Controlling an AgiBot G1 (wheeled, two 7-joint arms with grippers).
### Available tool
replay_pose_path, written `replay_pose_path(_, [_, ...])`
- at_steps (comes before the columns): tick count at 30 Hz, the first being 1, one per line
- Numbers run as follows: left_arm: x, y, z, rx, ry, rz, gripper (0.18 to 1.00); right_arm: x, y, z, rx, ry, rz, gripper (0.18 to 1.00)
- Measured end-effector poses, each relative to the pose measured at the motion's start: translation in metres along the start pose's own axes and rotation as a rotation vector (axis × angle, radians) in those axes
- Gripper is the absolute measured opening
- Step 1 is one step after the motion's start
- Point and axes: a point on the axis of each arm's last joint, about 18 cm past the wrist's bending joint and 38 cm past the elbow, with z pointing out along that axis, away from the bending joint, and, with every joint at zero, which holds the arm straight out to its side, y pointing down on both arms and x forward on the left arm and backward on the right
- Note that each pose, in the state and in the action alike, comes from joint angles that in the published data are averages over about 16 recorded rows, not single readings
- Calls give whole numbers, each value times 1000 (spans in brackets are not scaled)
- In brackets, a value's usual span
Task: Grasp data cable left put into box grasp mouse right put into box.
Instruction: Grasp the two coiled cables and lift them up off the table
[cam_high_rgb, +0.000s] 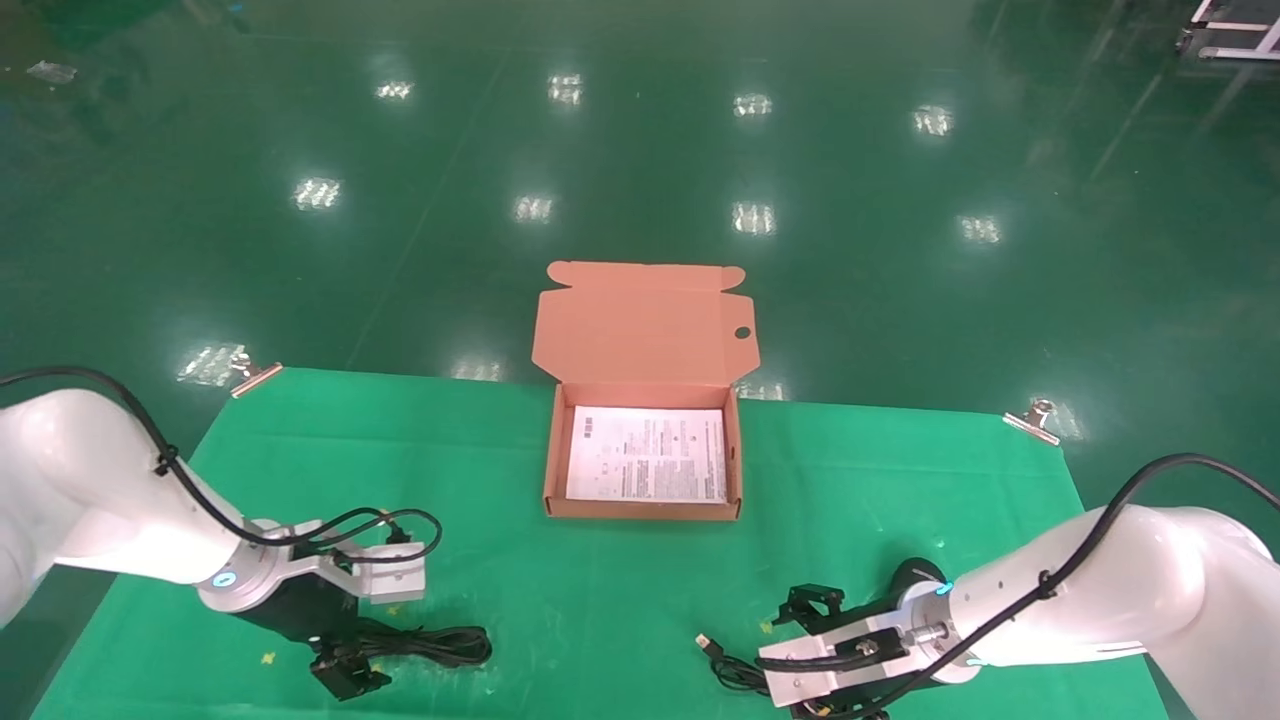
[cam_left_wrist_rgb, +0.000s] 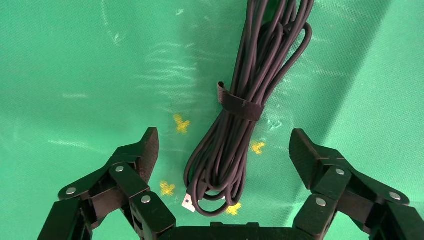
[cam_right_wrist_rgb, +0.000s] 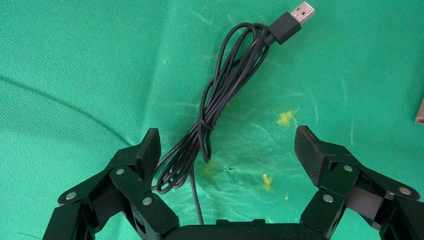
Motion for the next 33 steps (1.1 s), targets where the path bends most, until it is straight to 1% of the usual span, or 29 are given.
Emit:
replay_pose_path(4, [0,0,0,0,-1,-1,977,0,0,1,-1,2,-4,982])
replay_pose_path(10, [0,0,0,2,0,0,930,0,0,0,-2,-1,-2,938])
replay_pose_path(14, [0,-1,0,2,0,1,870,-1,1,0,-2,-3,0,897])
replay_pose_path(19, [0,-1,-1,2,1,2,774,-1,1,-1,-3,-4,2,815])
replay_pose_path(24, [0,-1,-1,2,1,2,647,-1,1,-1,-3,-5,3,697])
replay_pose_path(33, [0,-1,-1,2,2,3,425,-1,1,-2,-3,-6,4,458])
